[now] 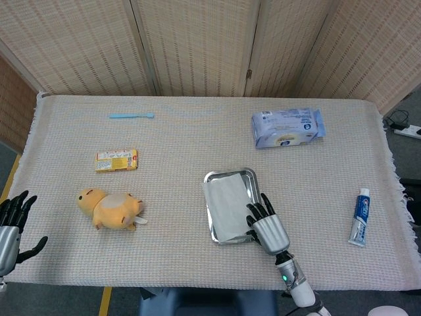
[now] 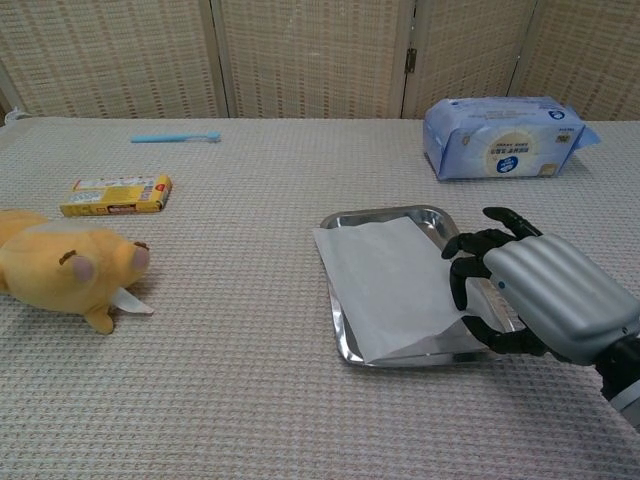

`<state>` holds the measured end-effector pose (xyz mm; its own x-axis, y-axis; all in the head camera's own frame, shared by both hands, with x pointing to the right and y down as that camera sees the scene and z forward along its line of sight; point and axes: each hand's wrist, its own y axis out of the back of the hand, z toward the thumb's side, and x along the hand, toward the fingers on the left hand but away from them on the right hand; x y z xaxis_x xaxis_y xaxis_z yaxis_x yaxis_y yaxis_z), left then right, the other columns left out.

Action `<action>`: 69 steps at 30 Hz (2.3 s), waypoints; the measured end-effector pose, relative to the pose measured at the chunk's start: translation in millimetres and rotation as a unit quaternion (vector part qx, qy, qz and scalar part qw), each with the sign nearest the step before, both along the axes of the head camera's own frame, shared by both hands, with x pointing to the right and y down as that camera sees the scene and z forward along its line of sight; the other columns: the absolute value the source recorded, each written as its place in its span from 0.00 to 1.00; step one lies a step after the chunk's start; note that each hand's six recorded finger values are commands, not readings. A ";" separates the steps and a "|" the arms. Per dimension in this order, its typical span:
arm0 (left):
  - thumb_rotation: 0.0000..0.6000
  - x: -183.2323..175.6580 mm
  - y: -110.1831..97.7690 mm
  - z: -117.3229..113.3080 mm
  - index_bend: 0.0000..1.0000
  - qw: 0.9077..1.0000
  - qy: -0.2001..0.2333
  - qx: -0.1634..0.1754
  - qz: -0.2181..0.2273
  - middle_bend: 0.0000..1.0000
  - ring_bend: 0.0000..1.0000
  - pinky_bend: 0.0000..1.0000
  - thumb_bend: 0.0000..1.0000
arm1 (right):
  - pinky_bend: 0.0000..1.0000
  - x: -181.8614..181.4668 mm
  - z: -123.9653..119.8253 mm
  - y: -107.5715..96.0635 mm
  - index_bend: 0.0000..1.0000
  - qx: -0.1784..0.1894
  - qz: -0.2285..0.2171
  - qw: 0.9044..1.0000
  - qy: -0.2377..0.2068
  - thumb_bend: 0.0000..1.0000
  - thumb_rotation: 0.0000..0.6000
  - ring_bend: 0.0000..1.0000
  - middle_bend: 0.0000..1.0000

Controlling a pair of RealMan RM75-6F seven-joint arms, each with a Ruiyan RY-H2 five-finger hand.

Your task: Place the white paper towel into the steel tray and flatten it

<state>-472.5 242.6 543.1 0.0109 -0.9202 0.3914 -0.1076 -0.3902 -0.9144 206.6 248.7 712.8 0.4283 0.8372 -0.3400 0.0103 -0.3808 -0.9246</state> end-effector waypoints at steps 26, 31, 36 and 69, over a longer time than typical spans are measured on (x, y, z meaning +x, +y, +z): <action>1.00 0.3 -1.2 -0.4 0.03 1.000 0.000 0.003 0.000 0.02 0.00 0.00 0.33 | 0.00 0.5 -0.2 1.3 0.17 -0.004 -0.025 1.000 0.017 0.55 1.00 0.09 0.04; 1.00 0.4 -1.2 -0.4 0.03 1.000 0.000 0.003 0.001 0.02 0.00 0.00 0.33 | 0.00 -1.4 -0.8 2.8 0.14 -0.022 -0.026 0.999 0.012 0.55 1.00 0.06 0.01; 1.00 1.0 -1.0 -0.2 0.03 1.000 0.000 0.002 0.002 0.02 0.00 0.00 0.33 | 0.00 -6.8 -1.0 0.7 0.05 -0.062 -0.023 0.998 0.007 0.55 1.00 0.00 0.00; 1.00 1.8 -1.2 1.1 0.03 1.000 -0.005 0.004 0.006 0.02 0.00 0.00 0.34 | 0.00 -30.8 -25.8 -44.1 0.00 -0.266 -0.101 0.953 0.103 0.39 1.00 0.00 0.00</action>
<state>-470.7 241.5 544.2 0.0177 -0.9228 0.3848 -0.0934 -0.3847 -0.9183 175.8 204.7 687.0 0.4400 0.4305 -0.7881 -0.2736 -0.7717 -0.5742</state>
